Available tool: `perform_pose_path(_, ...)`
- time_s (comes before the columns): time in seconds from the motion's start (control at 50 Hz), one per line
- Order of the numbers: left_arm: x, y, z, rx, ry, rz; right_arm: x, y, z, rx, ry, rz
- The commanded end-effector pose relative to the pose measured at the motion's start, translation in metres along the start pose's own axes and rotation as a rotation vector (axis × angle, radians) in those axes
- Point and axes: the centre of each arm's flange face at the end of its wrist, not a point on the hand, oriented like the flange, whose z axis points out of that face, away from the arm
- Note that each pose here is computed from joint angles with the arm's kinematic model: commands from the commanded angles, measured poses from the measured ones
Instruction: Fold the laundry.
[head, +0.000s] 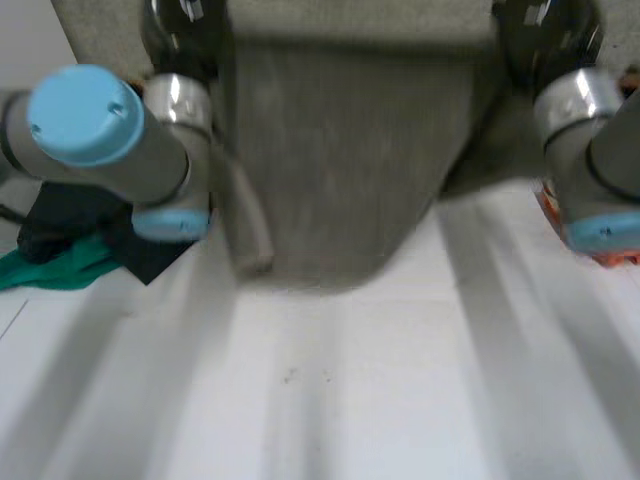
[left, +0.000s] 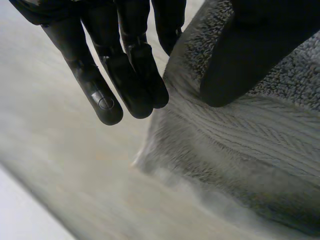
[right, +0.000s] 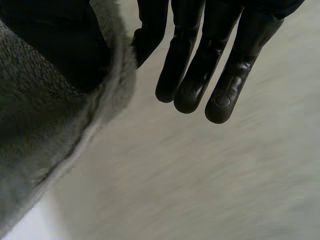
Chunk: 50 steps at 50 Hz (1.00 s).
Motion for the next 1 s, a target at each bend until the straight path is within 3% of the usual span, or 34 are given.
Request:
perform_pose_path(0.02,-0.031,-0.049,-0.002,0.115,-0.074,-0.057,0.023,-0.033,-0.002,0.144,0.048,0.019)
perform_pose_path(0.22,0.01,0.026,-0.116,-0.261,0.244,-0.088,-0.039,0.023,-0.081,-0.254,-0.395,0.082)
perform_pose_path(0.3,0.024,0.051,-0.16,-0.397,0.335,-0.126,-0.062,0.041,-0.117,-0.382,-0.526,0.111)
perform_pose_path(0.4,0.03,0.061,-0.185,-0.469,0.379,-0.157,-0.096,0.072,-0.149,-0.52,-0.637,0.188)
perform_pose_path(0.46,0.031,0.064,-0.19,-0.489,0.386,-0.169,-0.102,0.094,-0.156,-0.61,-0.626,0.289)
perform_pose_path(0.66,0.019,0.062,-0.183,-0.485,0.349,-0.191,-0.064,0.138,-0.143,-0.808,-0.36,0.663)
perform_pose_path(1.0,0.013,0.072,-0.181,-0.526,0.339,-0.18,-0.047,0.162,-0.156,-0.913,-0.393,0.588)
